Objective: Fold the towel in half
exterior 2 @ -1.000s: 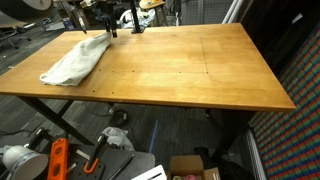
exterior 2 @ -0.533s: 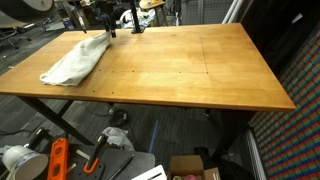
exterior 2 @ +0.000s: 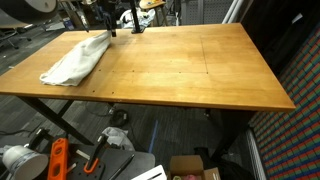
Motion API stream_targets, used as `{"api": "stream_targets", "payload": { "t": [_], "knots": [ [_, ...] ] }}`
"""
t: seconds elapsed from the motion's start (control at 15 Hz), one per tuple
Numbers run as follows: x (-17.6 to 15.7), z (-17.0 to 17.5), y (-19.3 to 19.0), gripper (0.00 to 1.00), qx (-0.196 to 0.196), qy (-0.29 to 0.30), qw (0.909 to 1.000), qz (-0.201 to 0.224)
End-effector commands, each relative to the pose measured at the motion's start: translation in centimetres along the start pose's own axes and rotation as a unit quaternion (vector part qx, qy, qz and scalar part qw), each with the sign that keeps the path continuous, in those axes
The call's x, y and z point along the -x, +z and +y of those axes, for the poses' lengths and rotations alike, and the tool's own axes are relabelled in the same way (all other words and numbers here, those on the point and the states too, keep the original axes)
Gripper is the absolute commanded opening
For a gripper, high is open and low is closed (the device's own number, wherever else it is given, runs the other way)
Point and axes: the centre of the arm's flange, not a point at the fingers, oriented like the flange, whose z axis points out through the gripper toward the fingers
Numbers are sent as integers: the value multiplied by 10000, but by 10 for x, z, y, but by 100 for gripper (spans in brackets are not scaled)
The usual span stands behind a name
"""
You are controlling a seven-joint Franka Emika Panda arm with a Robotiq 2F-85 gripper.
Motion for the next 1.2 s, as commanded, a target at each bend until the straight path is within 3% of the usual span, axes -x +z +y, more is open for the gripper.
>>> {"api": "stream_targets", "payload": {
  "t": [0.0,0.33,0.47,0.8,1.13],
  "knots": [
    [-42,-46,-32,100,-288,293,9990,191],
    [-53,-44,-33,100,-427,533,9970,359],
    [-50,-34,-33,100,-435,377,9980,262],
    [-4,12,-30,100,-627,-952,9934,97],
    [41,32,-21,100,-595,-2278,9717,193]
  ]
}}
